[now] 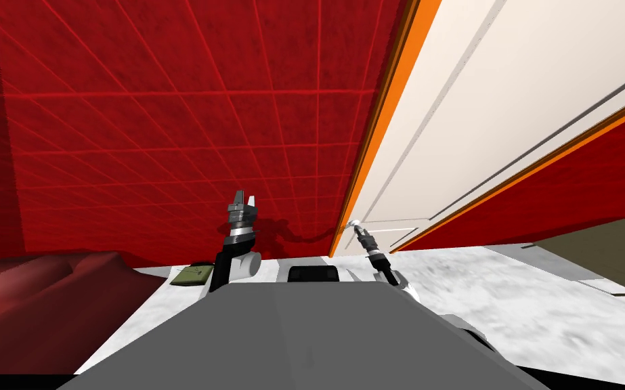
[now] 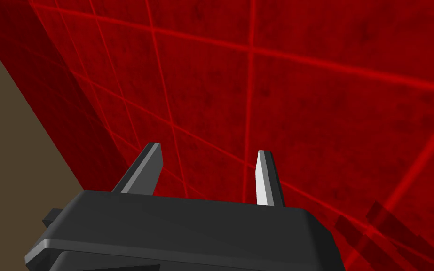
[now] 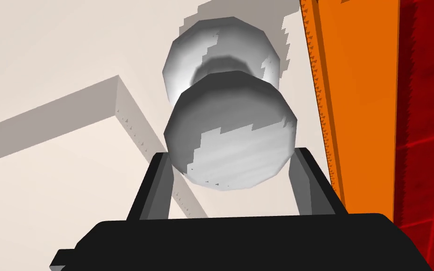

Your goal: Pull the door open

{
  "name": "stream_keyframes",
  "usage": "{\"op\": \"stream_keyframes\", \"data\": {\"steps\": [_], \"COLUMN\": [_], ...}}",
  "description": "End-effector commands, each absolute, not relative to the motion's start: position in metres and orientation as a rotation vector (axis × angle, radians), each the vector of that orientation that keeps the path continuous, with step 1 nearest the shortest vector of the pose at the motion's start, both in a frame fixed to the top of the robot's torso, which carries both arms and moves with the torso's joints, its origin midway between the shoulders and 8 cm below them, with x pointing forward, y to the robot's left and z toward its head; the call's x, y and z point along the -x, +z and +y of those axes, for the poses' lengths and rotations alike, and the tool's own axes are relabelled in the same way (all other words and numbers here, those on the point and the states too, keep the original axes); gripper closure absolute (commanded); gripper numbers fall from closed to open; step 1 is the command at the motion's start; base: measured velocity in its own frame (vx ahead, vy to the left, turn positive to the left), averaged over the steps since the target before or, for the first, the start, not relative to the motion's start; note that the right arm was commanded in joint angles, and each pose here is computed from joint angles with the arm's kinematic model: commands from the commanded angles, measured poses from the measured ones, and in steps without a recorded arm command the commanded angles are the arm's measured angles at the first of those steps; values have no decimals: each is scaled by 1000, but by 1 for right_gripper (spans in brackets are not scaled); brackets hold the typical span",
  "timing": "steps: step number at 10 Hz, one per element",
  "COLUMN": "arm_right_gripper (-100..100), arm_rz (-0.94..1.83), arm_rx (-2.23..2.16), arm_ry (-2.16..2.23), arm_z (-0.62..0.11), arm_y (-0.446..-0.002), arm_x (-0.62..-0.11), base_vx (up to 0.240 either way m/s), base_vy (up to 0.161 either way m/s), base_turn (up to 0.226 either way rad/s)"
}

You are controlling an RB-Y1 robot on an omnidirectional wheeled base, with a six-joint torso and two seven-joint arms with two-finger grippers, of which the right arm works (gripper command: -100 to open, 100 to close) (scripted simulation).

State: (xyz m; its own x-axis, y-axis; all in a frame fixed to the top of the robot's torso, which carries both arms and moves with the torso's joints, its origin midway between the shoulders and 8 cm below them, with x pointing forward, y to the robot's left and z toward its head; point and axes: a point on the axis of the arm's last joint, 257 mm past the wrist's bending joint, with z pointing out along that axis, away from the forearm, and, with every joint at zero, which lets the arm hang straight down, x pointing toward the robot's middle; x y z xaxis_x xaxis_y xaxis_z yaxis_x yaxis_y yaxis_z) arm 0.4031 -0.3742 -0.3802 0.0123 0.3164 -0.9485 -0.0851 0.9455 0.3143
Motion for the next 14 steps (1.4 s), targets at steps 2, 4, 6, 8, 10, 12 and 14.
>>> {"op": "stream_keyframes", "data": {"steps": [2,4,6,8,10,12,14], "arm_right_gripper": [100,100,100,100,100,100,100], "arm_rz": [1534,1520,1512,1493,1480,1466,1453], "arm_rx": [-252,-322,-362,-433,-481,-524,-565], "arm_ry": [374,424,455,505,543,576,607], "arm_z": [-369,-372,-373,-376,-378,-380,-381], "arm_y": [-386,-385,-385,-384,-383,-383,-382], "arm_x": [-401,-402,-403,-404,-405,-405,-406], "base_vx": [-55,-46,-49,-43,-40,-33,-45], "base_vy": [-25,-22,-30,-20,-24,-25,-26], "base_turn": [68,76,83,70,70,49,80]}}
